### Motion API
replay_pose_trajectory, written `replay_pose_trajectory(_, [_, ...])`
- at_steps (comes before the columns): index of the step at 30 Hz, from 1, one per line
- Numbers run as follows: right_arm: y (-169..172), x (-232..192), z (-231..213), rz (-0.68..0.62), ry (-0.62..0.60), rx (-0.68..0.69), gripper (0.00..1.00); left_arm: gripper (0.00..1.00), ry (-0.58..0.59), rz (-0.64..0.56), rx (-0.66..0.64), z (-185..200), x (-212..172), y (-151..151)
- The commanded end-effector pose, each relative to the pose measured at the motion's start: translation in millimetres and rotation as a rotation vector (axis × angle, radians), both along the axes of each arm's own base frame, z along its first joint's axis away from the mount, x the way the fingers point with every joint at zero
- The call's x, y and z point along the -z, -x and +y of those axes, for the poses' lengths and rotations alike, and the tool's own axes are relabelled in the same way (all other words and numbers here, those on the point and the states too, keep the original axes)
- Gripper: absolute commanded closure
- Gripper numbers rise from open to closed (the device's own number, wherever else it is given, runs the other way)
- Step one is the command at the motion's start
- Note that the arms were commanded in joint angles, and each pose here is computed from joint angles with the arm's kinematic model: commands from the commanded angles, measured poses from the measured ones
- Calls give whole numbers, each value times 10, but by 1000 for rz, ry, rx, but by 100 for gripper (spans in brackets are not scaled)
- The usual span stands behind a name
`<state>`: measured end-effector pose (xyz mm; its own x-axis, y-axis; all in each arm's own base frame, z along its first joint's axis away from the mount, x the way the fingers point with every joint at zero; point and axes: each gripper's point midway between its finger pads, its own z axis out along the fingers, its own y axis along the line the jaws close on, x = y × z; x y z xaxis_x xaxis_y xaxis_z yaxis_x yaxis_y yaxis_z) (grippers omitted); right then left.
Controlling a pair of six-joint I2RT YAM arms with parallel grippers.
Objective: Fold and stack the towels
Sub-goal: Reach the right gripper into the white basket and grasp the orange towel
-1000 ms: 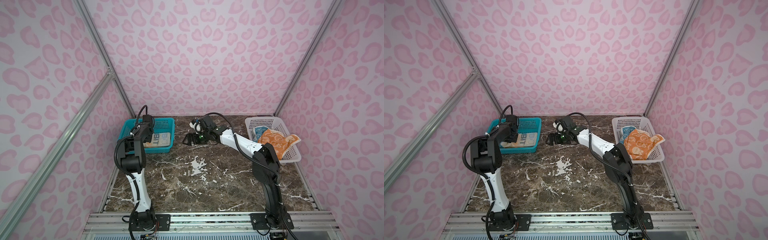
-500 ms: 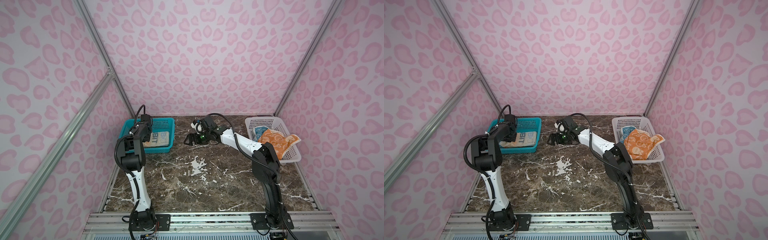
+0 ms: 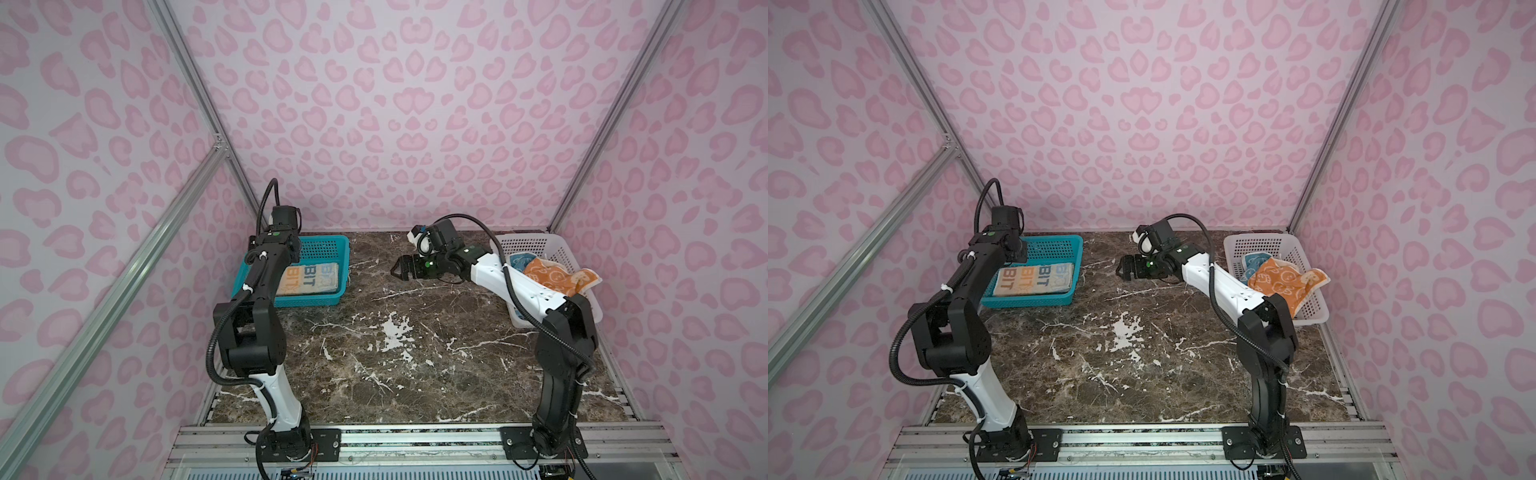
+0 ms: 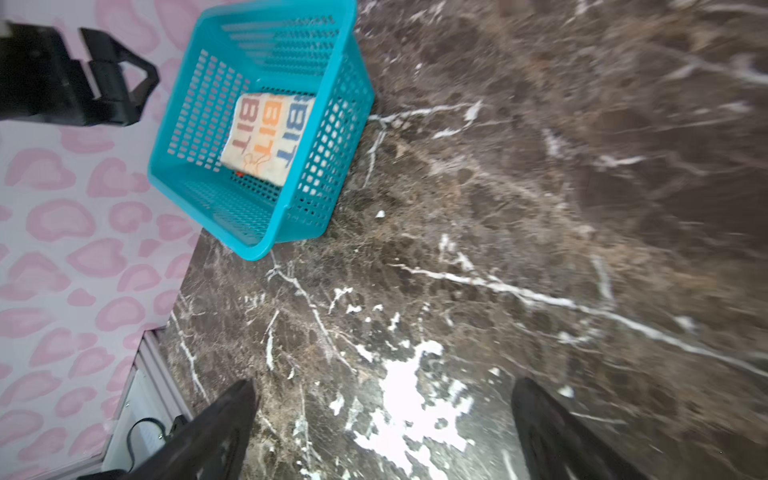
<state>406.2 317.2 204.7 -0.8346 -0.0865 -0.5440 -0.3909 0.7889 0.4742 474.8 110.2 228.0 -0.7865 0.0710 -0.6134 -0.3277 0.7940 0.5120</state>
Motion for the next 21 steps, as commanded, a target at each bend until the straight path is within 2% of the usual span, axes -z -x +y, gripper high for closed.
replay_pose_trajectory(1, [-73, -24, -518, -39, 118, 116, 2, 2, -37, -84, 59, -323, -358, 38])
replay_pose_trajectory(7, [-143, -170, -1781, -67, 197, 440, 2, 2, -92, -232, 298, -1541, -974, 164])
replay_pose_trajectory(9, [-106, -132, -2330, -40, 197, 620, 2, 2, -114, -276, 393, -2028, -1089, 219])
replay_pose_trajectory(11, [-55, -76, -2755, -31, 172, 729, 2, 2, -132, -297, 473, -2494, -1142, 256])
replay_pose_trajectory(13, [2, 7, -3134, -35, 173, 836, 2, 2, -169, -299, 535, -2955, -1136, 275])
replay_pose_trajectory(16, [109, 223, -3567, 32, 137, 968, 2, 2, -189, -301, 651, -3670, -1049, 294])
replay_pose_trajectory(18, [159, 412, -3772, 90, 129, 1018, 2, 2, -186, -301, 729, -4123, -953, 325])
replay_pose_trajectory(21, [214, 676, -3995, 175, 185, 1050, 2, 2, -177, -307, 829, -4704, -850, 398])
